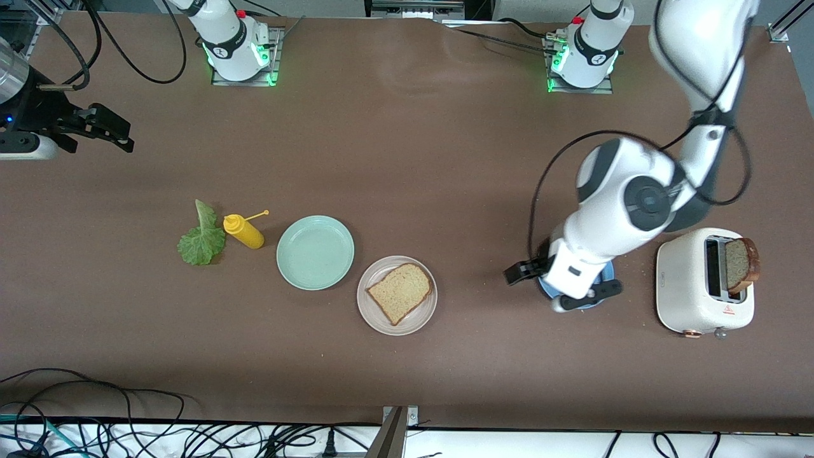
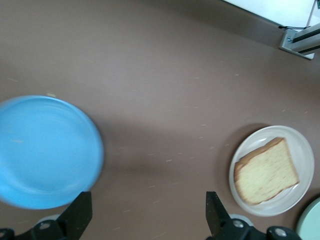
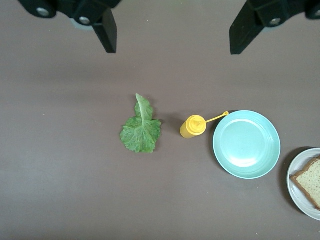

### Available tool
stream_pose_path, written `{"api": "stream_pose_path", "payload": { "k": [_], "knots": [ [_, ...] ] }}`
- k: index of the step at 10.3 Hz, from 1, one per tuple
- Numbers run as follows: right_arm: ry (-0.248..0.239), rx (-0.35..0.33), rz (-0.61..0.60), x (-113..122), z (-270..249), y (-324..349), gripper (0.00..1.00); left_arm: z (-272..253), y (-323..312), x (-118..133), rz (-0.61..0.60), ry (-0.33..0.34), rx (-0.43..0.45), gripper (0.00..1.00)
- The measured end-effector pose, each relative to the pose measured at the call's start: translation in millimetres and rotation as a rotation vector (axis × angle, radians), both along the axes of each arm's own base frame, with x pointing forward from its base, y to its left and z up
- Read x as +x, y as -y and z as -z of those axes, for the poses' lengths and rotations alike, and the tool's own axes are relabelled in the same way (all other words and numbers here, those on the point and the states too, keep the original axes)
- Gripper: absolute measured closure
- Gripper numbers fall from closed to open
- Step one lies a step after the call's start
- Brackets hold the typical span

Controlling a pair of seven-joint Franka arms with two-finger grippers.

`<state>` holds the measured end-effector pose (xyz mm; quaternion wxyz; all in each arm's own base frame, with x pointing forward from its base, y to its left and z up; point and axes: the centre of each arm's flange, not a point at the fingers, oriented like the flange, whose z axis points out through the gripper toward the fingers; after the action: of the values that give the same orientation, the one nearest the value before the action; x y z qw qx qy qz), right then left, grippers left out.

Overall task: Make sandwich on beige plate with both arms
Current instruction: 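Move the left gripper back to the toaster while the right gripper reaches lettuce, then grasp the green lettuce leaf by its stem with the right gripper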

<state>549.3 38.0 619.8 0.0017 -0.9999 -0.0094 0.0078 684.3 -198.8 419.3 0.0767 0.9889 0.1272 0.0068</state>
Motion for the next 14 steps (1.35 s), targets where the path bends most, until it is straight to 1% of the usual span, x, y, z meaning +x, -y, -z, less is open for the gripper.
{"api": "stream_pose_path", "payload": {
  "k": [1, 2, 4, 5, 6, 7, 9, 10, 11, 13, 14],
  "knots": [
    [-0.001, 0.000, 0.002, 0, 0, 0, 0.00, -23, -29, -2, 0.049, 0.003, 0.028, 0.00],
    [-0.001, 0.001, 0.004, 0, 1, -1, 0.00, -42, -61, -3, 0.105, 0.014, 0.075, 0.00],
    [-0.004, 0.007, 0.008, 1, 2, -2, 0.00, -63, -107, -4, 0.184, 0.032, 0.163, 0.00],
    [-0.013, 0.007, 0.009, 3, 7, -1, 0.00, -67, -125, -4, 0.203, 0.036, 0.175, 0.00],
    [-0.031, 0.006, 0.007, 6, 16, -2, 0.00, -68, -142, -4, 0.231, 0.025, 0.180, 0.00],
    [-0.058, 0.004, 0.008, 9, 30, -2, 0.00, -70, -160, -7, 0.268, 0.006, 0.184, 0.00],
    [-0.124, -0.002, 0.025, 17, 80, 8, 0.00, -76, -183, -11, 0.304, -0.014, 0.188, 0.00],
    [-0.153, -0.003, 0.032, 20, 113, 18, 0.00, -76, -187, -13, 0.307, -0.023, 0.188, 0.00],
    [-0.172, -0.003, 0.033, 21, 150, 24, 0.00, -74, -187, -14, 0.304, -0.031, 0.174, 0.00],
    [-0.168, -0.004, 0.012, 20, 224, 27, 0.00, -70, -197, -15, 0.294, -0.040, 0.141, 0.00],
    [-0.168, -0.003, -0.003, 14, 254, 27, 0.00, -70, -202, -16, 0.291, -0.040, 0.135, 0.00]
  ]
}}
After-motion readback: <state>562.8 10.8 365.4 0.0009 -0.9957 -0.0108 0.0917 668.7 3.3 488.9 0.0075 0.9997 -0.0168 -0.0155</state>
